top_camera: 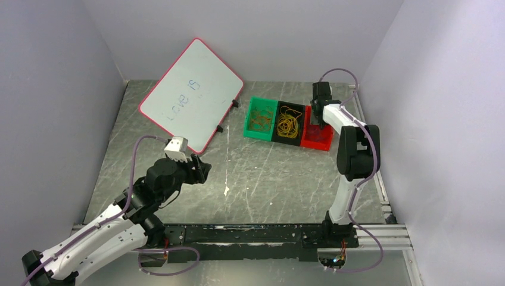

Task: Untangle the cables

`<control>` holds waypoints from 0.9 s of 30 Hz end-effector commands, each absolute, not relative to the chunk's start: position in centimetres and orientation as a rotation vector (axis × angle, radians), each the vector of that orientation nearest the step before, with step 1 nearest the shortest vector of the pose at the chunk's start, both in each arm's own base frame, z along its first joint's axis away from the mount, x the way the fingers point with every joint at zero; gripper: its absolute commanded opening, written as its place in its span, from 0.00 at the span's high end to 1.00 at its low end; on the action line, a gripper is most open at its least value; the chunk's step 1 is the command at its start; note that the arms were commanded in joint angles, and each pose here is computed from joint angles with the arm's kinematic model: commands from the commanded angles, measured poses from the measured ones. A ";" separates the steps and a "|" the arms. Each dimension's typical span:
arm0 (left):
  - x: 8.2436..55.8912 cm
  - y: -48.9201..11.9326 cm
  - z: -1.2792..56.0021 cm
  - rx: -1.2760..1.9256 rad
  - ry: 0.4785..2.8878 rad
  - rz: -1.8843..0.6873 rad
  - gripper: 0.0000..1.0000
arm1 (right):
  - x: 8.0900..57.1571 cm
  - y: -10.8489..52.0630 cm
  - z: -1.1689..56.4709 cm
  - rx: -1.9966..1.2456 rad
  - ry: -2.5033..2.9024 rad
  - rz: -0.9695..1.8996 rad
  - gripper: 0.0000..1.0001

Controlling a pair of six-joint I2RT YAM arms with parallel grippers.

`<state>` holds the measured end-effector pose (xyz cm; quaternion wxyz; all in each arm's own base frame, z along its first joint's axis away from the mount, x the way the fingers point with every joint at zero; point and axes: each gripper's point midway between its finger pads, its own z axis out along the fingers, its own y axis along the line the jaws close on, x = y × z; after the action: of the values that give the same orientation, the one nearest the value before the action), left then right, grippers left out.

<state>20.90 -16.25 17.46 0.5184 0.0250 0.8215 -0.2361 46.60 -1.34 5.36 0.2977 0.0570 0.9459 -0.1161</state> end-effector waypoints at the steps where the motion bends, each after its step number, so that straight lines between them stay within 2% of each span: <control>1: 21.0 -16.5 19.3 0.053 1.938 -0.601 0.29 | 47.8 -1.4 10.8 0.153 2.393 -0.273 0.61; 7: 21.0 -16.5 19.3 0.051 1.936 -0.602 0.29 | 47.5 -1.2 13.9 0.159 2.343 -0.243 0.47; 14: 20.9 -16.5 19.2 0.050 1.945 -0.601 0.29 | 46.7 -0.7 17.1 0.184 2.277 -0.191 0.39; 18: 21.0 -16.5 18.9 0.051 1.963 -0.590 0.27 | 46.1 1.7 21.6 0.159 2.141 0.006 0.33; 21: 21.1 -16.5 19.1 0.057 1.962 -0.582 0.27 | 44.7 3.7 24.1 0.148 2.075 0.149 0.20; 23: 21.3 -16.2 19.5 0.047 1.955 -0.565 0.25 | 43.3 4.8 25.7 0.137 2.039 0.227 0.03; 27: 21.5 -15.5 20.2 0.034 1.943 -0.520 0.20 | 39.7 6.6 27.9 0.100 1.970 0.343 0.00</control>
<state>21.00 -16.22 17.83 0.5122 0.0258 0.8278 -0.2273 42.40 3.99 26.41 0.5265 0.0573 0.8452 0.0720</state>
